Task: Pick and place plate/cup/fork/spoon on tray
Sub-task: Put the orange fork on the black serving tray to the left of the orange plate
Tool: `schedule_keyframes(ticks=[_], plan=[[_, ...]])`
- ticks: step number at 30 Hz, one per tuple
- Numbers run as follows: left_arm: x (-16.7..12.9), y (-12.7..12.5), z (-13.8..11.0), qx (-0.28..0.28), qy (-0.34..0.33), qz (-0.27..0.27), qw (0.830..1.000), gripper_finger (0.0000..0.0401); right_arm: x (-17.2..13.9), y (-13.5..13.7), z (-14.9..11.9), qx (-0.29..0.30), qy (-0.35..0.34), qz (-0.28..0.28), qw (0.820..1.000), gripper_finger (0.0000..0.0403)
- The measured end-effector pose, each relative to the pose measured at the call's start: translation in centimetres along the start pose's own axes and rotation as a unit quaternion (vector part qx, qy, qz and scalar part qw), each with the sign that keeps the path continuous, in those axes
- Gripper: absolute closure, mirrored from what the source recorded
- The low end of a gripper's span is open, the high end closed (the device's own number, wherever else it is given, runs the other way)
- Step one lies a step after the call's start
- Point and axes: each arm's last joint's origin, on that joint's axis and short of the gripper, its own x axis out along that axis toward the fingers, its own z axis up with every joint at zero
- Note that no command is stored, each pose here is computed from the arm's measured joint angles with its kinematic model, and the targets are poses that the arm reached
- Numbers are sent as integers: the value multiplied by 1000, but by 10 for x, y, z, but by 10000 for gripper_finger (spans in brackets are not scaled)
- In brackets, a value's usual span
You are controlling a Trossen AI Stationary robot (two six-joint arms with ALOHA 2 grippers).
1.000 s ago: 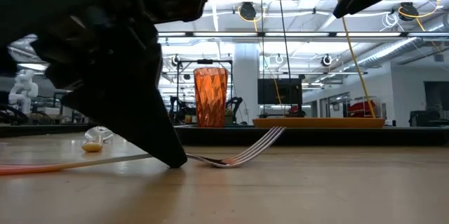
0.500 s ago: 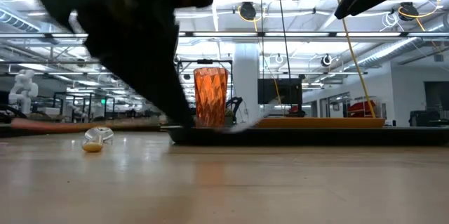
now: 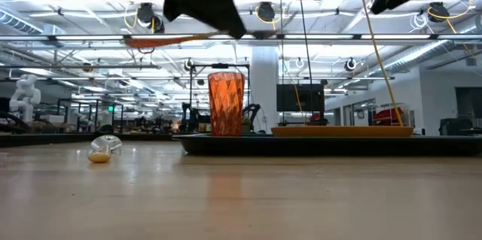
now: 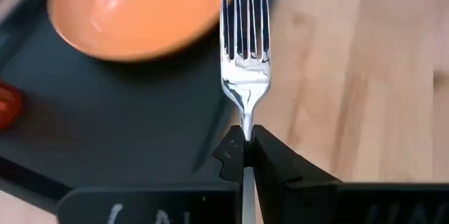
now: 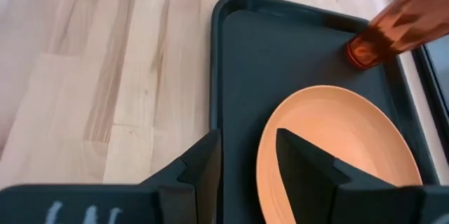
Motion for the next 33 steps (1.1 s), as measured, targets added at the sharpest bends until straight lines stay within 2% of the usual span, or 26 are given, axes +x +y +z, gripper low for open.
schedule_keyframes(ticks=[7,14,18,24,33], plan=[[-3,39,32,-57,-50,37,996,389,-13,-10,-1,12,-26,-22,999,273],[10,57,50,-118,-99,47,987,390,-13,-12,-2,-10,-28,-62,998,273],[22,60,52,-141,-109,55,983,388,-13,-17,-6,-27,-21,-112,993,273],[44,59,43,-166,-101,86,977,390,-16,-23,-7,-53,-38,-218,974,273],[70,60,32,-221,-102,122,962,387,-16,-24,-7,-83,-34,-231,969,273]])
